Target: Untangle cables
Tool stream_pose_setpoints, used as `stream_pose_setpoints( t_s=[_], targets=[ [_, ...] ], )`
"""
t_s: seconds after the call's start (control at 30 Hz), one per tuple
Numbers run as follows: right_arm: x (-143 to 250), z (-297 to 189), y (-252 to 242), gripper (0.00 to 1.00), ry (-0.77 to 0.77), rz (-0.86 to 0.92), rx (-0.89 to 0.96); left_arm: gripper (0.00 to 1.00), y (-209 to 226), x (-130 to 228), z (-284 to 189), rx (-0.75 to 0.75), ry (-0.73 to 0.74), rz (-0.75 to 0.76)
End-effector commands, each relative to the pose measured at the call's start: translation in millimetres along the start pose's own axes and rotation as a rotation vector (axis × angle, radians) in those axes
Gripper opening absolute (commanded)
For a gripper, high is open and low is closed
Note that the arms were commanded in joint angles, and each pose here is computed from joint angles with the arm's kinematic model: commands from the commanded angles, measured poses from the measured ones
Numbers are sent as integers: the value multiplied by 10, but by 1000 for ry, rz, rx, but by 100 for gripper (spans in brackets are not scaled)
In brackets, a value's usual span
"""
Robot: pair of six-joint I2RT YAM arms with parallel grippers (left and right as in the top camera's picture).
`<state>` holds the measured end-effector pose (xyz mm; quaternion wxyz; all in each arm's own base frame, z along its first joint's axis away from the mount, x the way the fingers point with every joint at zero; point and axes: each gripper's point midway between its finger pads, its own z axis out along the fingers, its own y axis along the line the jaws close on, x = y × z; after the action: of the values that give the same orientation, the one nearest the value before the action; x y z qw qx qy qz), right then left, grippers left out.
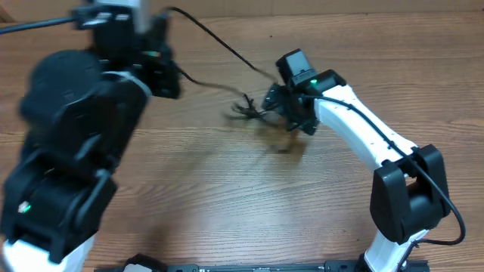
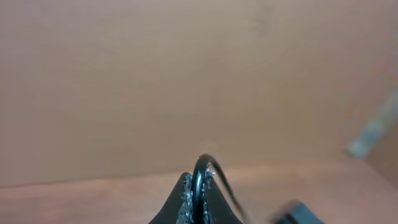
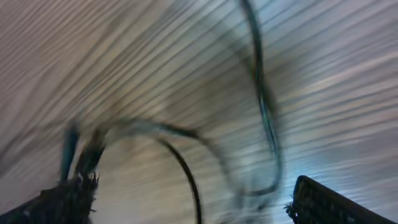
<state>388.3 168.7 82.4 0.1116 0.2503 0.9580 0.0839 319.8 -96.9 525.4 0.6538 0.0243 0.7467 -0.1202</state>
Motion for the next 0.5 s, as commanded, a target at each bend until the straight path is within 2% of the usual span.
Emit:
stream_pose_setpoints(
  t_s=[0.0,0.27,0.47],
  targets=[
    [-546,-52,-584,100,-178,109,190,4,548,-582,-512,-245,-185,18],
    [-1132,-174,-1621,100,-199,310,321,4,1055,-742,-759,-447,-230,4],
    [-1168,-169,-1758,100,-148,283,299,4,1400,-549,-575,-598,-143,12]
  ],
)
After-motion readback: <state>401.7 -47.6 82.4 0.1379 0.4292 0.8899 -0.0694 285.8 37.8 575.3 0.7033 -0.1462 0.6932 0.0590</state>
